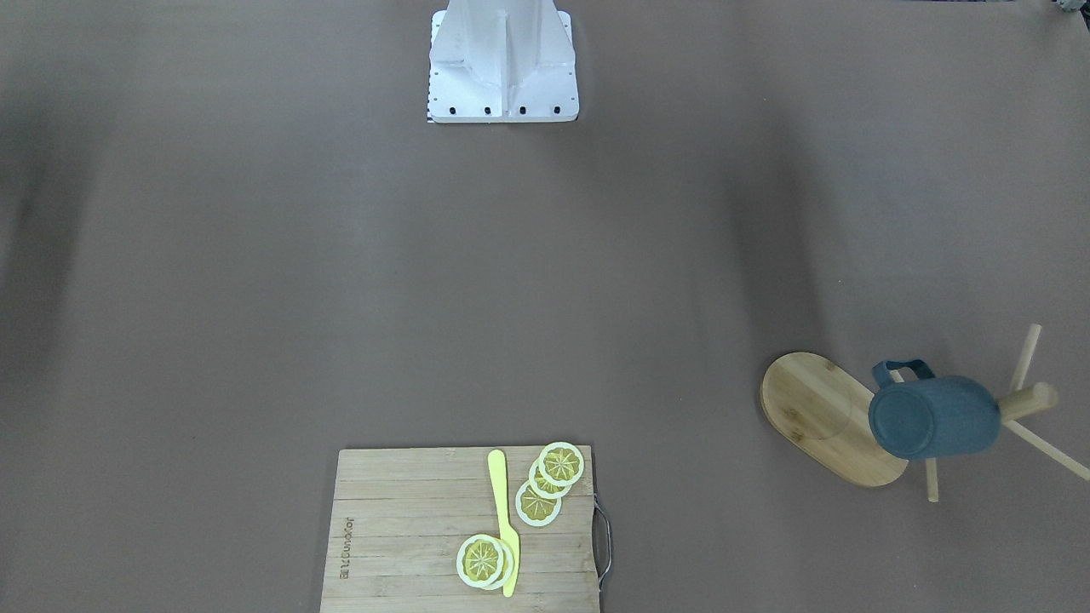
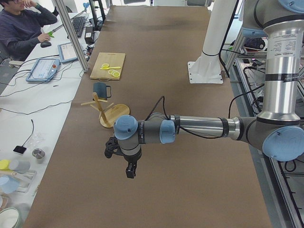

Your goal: Hang cup on storage rack

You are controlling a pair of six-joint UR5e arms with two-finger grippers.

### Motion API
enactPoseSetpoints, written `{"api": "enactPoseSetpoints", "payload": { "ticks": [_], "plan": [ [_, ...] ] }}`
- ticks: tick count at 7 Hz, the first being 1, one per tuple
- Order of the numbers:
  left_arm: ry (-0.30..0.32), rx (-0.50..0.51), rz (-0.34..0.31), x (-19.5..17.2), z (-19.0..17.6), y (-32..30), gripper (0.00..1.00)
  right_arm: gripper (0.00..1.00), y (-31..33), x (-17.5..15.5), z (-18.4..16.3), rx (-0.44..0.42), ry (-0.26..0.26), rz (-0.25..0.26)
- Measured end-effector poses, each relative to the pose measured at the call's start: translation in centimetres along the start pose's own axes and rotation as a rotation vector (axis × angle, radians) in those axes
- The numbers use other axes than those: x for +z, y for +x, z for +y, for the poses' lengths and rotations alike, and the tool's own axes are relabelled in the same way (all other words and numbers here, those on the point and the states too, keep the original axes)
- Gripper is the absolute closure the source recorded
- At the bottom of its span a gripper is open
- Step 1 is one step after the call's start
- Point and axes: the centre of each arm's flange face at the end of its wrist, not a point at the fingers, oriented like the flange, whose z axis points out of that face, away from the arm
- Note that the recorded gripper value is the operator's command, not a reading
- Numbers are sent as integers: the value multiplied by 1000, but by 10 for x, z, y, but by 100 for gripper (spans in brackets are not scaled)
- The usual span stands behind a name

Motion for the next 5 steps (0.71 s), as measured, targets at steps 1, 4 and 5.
{"api": "enactPoseSetpoints", "payload": {
  "ticks": [1, 4, 5],
  "plan": [
    [3, -1, 19, 1, 1, 0, 1, 0, 1, 1, 1, 3, -1, 10],
    [13, 12, 18, -1, 1, 2, 1, 0, 8, 7, 7, 19, -16, 27],
    [17, 17, 17, -3, 0, 4, 1, 0, 10, 10, 9, 23, -22, 26]
  ]
}}
